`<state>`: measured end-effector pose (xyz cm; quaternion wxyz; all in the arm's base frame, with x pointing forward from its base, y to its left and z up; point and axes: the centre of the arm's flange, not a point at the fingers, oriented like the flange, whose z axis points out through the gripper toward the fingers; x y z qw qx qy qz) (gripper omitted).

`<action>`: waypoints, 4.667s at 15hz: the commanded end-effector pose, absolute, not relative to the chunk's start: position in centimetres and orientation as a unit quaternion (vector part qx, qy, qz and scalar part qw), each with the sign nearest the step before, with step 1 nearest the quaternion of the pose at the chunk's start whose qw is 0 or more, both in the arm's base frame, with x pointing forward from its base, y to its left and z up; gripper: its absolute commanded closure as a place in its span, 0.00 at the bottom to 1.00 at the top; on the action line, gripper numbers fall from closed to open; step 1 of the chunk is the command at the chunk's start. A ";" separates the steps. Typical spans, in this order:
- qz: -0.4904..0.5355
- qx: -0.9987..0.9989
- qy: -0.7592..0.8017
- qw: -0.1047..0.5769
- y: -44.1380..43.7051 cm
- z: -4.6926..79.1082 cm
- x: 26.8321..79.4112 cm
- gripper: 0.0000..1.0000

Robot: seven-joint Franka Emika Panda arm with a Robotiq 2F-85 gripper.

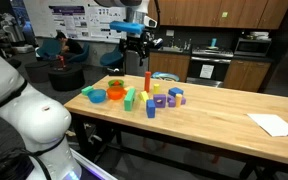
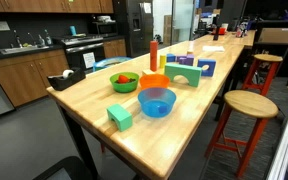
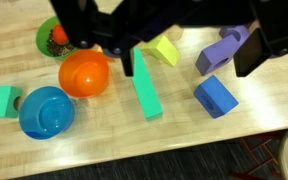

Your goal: Move the green arch to the right and closer to the other blocks

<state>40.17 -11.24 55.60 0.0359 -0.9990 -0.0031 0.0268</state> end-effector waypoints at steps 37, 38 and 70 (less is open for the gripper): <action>-0.030 -0.993 -0.111 -0.033 -8.2 39.7 41.4 0.00; -0.035 -0.992 -0.113 -0.036 -8.2 39.8 41.3 0.00; -0.022 -0.976 -0.216 -0.012 -3.0 34.1 44.7 0.00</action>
